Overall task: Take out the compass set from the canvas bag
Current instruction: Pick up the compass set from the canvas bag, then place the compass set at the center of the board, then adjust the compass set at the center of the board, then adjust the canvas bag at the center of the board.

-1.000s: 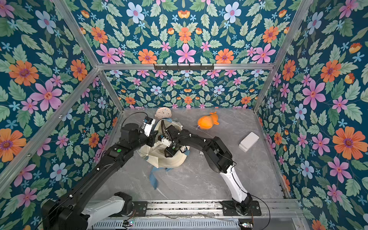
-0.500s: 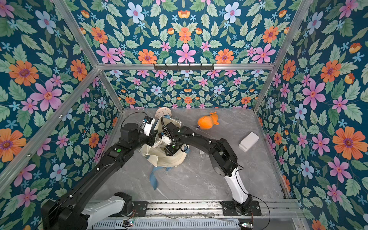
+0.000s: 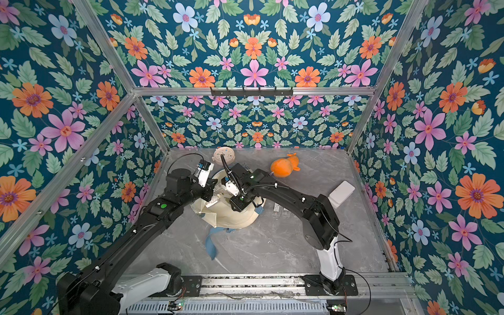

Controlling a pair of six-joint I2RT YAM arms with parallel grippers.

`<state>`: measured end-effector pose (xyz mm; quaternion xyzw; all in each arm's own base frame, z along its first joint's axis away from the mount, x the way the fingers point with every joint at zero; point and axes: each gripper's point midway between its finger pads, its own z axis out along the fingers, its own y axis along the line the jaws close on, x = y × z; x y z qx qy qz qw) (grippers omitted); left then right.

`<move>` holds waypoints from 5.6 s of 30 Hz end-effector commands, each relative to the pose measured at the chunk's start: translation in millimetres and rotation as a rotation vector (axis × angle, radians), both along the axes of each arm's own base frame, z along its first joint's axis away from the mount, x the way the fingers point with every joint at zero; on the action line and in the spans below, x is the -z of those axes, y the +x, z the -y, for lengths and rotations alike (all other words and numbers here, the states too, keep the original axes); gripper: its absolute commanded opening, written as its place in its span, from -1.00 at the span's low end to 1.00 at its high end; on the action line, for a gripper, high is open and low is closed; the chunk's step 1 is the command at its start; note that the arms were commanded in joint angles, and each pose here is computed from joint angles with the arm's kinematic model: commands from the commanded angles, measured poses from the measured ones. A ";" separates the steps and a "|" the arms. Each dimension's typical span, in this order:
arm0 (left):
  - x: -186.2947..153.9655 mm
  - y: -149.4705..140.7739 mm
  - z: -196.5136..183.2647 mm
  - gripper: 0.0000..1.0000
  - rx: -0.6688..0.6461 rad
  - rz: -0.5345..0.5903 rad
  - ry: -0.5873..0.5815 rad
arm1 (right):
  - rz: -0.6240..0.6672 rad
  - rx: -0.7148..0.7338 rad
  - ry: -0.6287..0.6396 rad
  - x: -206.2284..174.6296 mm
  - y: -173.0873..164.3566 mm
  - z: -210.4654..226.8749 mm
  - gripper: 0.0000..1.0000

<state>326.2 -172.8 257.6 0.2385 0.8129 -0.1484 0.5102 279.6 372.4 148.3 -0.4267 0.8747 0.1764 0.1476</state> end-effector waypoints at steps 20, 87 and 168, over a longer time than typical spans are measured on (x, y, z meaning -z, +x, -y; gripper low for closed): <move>-14.9 5.8 -0.4 -1.00 -0.009 0.048 -0.008 | 0.169 0.552 0.168 -97.8 2.9 193.8 -0.42; -15.1 -0.7 3.2 -1.00 0.019 0.048 -0.033 | -0.167 1.044 -0.004 94.8 64.4 317.9 0.19; -15.9 -2.6 -8.7 -1.00 -0.035 0.018 0.008 | 0.252 0.308 0.469 -53.7 54.4 91.0 0.31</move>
